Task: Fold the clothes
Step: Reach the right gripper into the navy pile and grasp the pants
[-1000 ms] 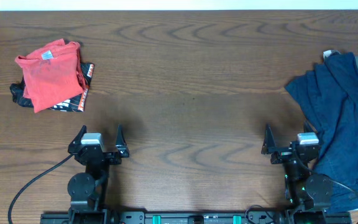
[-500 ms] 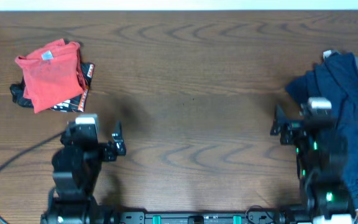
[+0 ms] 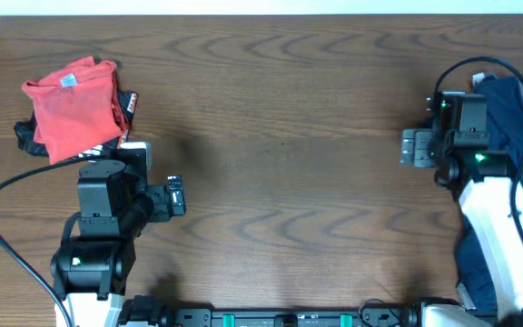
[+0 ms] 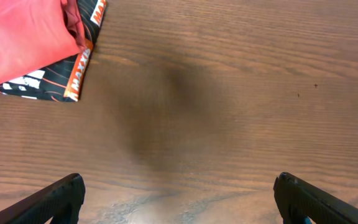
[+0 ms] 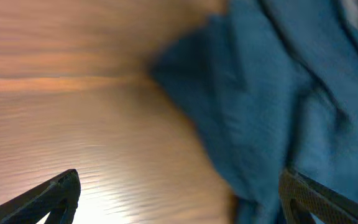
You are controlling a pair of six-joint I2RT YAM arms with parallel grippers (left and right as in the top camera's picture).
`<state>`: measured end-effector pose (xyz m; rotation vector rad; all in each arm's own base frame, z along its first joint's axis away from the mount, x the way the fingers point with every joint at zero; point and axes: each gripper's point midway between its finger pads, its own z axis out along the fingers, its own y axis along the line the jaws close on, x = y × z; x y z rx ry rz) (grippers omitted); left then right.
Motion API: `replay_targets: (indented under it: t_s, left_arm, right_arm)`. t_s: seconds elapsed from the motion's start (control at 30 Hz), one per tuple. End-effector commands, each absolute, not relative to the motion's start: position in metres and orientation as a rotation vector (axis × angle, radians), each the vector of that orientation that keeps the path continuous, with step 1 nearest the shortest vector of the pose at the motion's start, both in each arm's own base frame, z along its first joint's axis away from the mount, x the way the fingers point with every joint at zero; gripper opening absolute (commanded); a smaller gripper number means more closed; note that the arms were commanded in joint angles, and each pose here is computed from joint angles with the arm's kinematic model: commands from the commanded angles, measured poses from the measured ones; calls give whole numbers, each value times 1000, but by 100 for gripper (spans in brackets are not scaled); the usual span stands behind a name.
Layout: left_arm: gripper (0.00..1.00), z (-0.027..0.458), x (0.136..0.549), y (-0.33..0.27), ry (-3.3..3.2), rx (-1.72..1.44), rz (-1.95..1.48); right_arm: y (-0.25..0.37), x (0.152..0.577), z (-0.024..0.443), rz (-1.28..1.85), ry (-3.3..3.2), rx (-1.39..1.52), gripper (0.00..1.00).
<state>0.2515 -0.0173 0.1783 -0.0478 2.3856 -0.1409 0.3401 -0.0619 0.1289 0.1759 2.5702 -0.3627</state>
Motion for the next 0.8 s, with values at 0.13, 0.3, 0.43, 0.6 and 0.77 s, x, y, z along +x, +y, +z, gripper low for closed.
replay_targets:
  t_s: [0.13, 0.3, 0.43, 0.6, 0.77]
  left_arm:
    - [98, 188, 254, -20, 2363, -50, -165]
    - [98, 188, 254, -20, 2363, -50, -165]
    - [98, 188, 254, -20, 2364, -50, -165]
    - [98, 188, 254, -20, 2364, -50, -165]
    - [98, 188, 254, -20, 2364, -50, -165]
  right_arm:
    - [-133, 325, 95, -482, 2638, 532, 90]
    - [-141, 318, 63, -411, 2728, 595, 74]
    - [-153, 312, 43, -469, 2774, 632, 69]
    - [-160, 310, 31, -493, 2785, 680, 62]
    - [-166, 314, 31, -496, 2757, 697, 52]
